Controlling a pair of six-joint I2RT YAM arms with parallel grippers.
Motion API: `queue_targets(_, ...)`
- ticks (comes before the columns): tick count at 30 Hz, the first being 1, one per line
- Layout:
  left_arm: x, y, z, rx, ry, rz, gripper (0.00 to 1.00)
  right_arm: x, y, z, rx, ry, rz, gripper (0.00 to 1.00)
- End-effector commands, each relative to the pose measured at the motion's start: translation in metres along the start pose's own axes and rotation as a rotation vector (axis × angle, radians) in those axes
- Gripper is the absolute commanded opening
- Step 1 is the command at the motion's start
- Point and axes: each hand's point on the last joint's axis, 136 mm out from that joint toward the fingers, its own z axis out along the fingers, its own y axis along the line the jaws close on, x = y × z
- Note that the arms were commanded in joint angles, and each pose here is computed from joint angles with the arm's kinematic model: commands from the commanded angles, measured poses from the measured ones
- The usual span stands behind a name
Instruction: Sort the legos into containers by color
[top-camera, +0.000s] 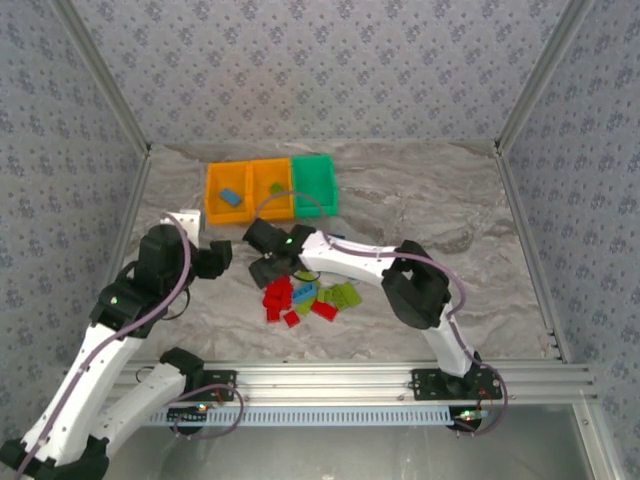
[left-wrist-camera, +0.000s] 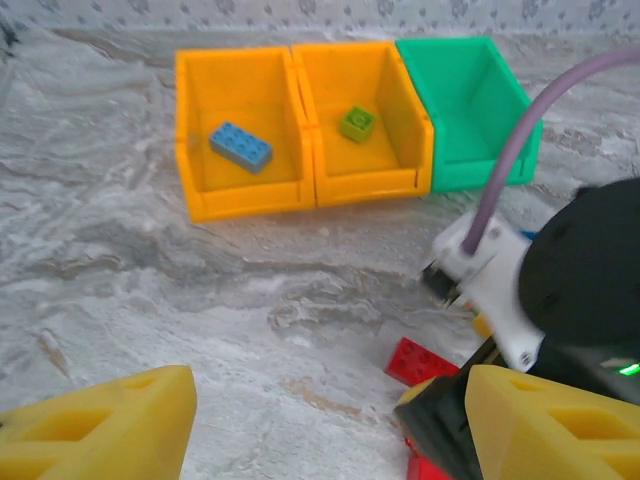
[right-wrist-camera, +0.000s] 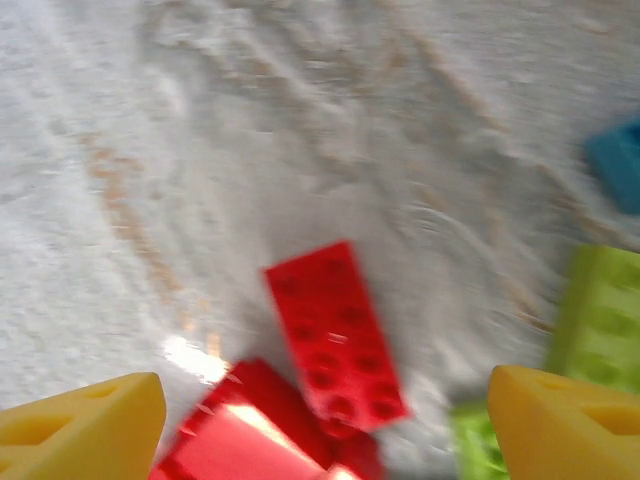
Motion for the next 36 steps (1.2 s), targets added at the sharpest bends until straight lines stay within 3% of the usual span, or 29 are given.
queue_targets(1,-0.004,0.012,-0.013,-0.049,-0.03,-0.01,0.76,0.004,-0.003,0.02,0.023,0.061,-0.027,0.87)
queue_targets(7,0.002,0.012,-0.016,-0.041,-0.014,0.004,0.99,0.015,-0.012,0.044,0.074,0.125,-0.02,0.85)
queue_targets(15,0.004,0.009,-0.013,-0.021,-0.016,0.006,0.99,0.021,-0.015,0.057,0.064,0.154,-0.005,0.59)
queue_targets(20,0.007,0.003,-0.008,0.005,-0.007,0.028,0.99,0.006,-0.017,0.041,0.046,0.116,0.015,0.45)
queue_targets(27,0.007,-0.007,-0.004,0.055,0.001,0.059,0.99,-0.037,-0.028,-0.006,0.044,-0.04,0.05,0.39)
queue_targets(36,0.008,-0.01,-0.003,0.072,0.008,0.065,0.99,-0.087,-0.076,-0.049,0.116,-0.213,0.115,0.3)
